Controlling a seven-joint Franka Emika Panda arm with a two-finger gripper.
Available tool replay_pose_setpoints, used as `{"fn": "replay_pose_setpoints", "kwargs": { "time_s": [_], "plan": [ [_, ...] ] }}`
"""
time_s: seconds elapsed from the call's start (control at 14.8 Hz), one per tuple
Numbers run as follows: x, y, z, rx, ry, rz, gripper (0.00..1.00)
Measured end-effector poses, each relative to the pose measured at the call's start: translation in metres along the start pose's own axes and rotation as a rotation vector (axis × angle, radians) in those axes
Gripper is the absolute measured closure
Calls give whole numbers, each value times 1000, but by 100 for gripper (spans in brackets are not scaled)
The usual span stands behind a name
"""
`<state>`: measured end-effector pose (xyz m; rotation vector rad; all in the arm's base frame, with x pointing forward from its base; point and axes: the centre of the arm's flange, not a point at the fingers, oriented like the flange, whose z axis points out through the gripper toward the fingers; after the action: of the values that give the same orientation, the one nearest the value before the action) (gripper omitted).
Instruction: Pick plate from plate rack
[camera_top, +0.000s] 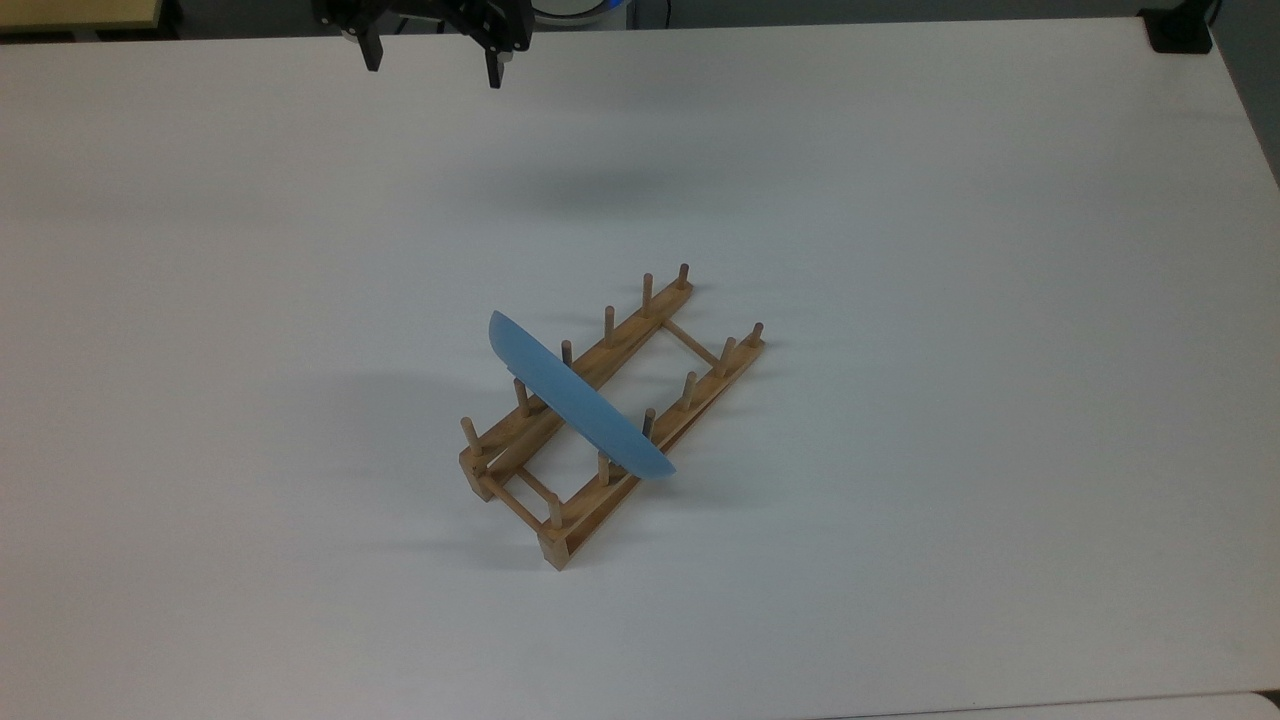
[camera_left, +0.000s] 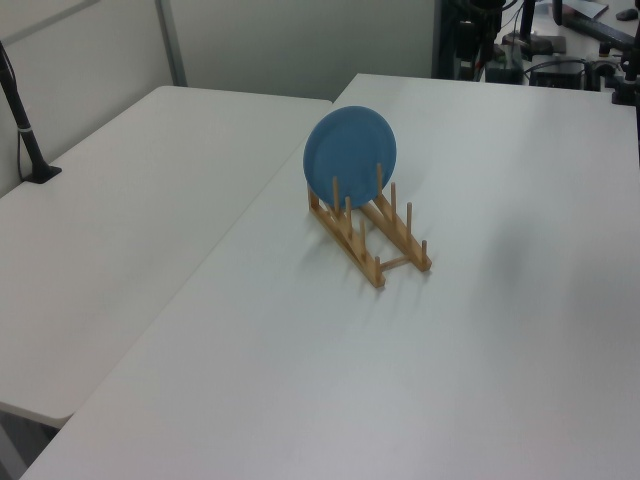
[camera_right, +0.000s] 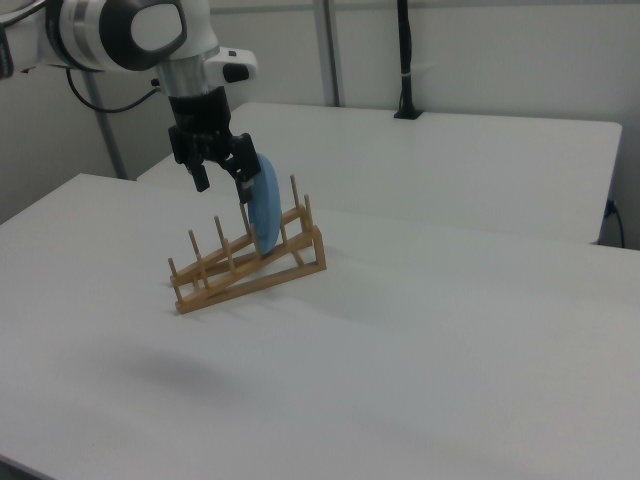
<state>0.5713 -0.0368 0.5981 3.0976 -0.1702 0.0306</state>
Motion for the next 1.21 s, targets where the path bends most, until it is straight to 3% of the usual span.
{"fn": "replay_pose_setpoints", "kwargs": {
  "time_s": [1.21],
  "plan": [
    [1, -5, 2, 0, -3, -9, 0]
  ]
}}
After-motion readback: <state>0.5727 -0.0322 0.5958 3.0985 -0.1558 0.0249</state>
